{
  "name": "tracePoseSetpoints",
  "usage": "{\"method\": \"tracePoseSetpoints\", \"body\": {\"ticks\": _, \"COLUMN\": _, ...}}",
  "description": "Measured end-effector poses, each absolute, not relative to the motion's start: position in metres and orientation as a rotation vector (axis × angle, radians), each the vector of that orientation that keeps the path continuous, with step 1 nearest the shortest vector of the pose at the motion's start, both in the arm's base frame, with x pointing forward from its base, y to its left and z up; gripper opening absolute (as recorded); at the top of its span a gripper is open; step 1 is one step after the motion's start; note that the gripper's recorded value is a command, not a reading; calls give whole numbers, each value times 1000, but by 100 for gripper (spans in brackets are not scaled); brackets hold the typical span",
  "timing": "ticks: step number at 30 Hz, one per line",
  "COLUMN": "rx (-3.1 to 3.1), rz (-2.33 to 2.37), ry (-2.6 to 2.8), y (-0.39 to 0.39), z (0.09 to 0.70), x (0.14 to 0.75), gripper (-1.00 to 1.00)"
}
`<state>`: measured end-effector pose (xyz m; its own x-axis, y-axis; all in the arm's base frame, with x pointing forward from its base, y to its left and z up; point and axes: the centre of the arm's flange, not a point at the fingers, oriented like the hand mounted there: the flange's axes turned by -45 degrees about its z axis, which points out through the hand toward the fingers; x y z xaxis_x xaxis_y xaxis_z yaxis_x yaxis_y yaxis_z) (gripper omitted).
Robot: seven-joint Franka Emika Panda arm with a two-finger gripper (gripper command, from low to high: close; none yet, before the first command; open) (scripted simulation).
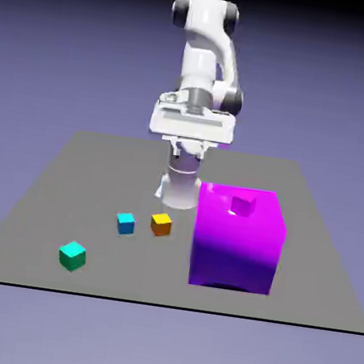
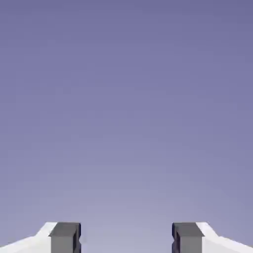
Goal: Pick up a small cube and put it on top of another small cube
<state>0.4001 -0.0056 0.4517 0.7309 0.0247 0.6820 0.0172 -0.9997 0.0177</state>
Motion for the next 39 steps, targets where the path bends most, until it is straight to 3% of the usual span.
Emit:
{"method": "tracePoseSetpoints", "body": {"ticks": 16, "rx": 3114, "rz": 237, "ry": -594, "y": -174, "z": 319, "x": 488, "gripper": 0}}
{"method": "tracePoseSetpoints", "body": {"ticks": 28, "rx": 3039, "rz": -434, "ry": -1008, "y": -300, "z": 190, "x": 475, "gripper": 0}}
{"method": "tracePoseSetpoints", "body": {"ticks": 32, "rx": 3038, "rz": -434, "ry": -1009, "y": -293, "z": 129, "x": 465, "gripper": 0}}
{"method": "tracePoseSetpoints", "body": {"ticks": 33, "rx": 3038, "rz": -434, "ry": -1009, "y": -292, "z": 122, "x": 463, "gripper": -100}}
{"method": "tracePoseSetpoints", "body": {"ticks": 35, "rx": 3039, "rz": -434, "ry": -1010, "y": -292, "z": 122, "x": 463, "gripper": -100}}
{"method": "tracePoseSetpoints", "body": {"ticks": 39, "rx": 3069, "rz": -436, "ry": -959, "y": -282, "z": 200, "x": 485, "gripper": -100}}
